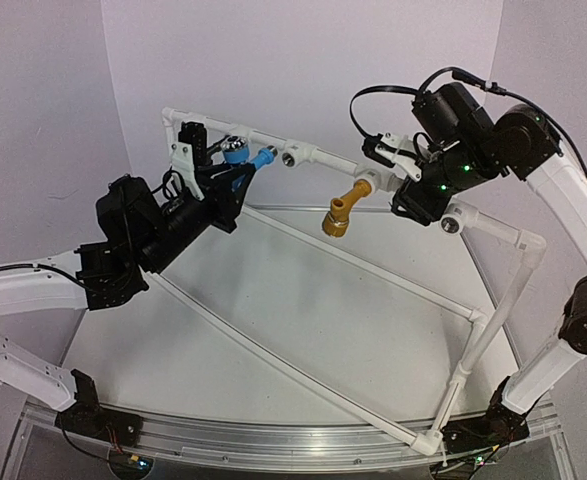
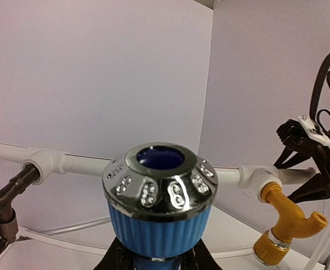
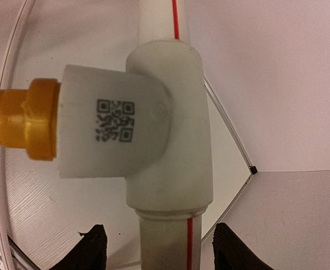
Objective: Install the water faucets
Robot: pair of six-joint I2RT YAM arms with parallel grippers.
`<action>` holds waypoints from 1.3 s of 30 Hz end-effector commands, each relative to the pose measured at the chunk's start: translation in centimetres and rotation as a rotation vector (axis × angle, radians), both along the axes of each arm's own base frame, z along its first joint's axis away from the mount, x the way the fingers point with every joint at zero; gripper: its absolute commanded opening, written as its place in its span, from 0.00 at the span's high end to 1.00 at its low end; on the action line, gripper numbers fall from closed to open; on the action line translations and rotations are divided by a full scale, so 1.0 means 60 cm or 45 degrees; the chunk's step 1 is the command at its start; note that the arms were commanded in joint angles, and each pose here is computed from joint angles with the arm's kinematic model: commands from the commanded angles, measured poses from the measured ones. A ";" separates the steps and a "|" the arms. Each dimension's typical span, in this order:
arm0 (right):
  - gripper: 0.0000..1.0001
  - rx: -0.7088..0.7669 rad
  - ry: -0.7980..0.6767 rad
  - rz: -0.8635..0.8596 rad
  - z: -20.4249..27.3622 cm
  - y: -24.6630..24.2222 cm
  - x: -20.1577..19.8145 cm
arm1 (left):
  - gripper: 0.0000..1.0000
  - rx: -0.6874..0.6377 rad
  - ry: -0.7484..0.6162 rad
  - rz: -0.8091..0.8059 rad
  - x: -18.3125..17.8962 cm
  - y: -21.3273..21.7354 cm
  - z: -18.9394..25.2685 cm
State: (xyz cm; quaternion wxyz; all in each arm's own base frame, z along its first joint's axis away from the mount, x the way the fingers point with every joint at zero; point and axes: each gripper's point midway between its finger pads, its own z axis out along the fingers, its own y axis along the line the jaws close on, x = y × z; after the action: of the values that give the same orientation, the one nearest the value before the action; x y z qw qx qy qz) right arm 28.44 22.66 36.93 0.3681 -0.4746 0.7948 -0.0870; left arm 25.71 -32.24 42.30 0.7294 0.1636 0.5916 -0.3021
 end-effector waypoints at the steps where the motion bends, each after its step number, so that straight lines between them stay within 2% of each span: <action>1: 0.42 -0.017 -0.003 -0.038 -0.009 -0.004 0.017 | 1.00 -0.192 -0.058 0.019 0.022 0.019 0.047; 10: 0.70 0.037 0.029 -0.043 -0.021 0.003 0.024 | 1.00 -0.196 0.075 -0.022 0.045 -0.009 0.014; 15: 0.78 0.060 0.031 -0.036 -0.021 0.006 0.023 | 1.00 -0.187 0.096 -0.026 0.049 -0.016 0.006; 31: 0.84 0.084 0.035 0.010 -0.017 0.015 0.018 | 1.00 -0.168 0.130 -0.018 0.075 -0.034 -0.003; 39: 0.91 0.064 0.053 0.048 -0.027 0.016 0.012 | 1.00 -0.181 0.120 -0.039 0.076 -0.038 0.016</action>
State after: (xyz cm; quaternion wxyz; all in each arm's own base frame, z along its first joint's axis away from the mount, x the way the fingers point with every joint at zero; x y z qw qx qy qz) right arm 29.90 23.01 36.31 0.3773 -0.4781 0.7890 -0.0812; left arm 30.47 -34.76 38.61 0.6838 0.1231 0.6389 -0.3305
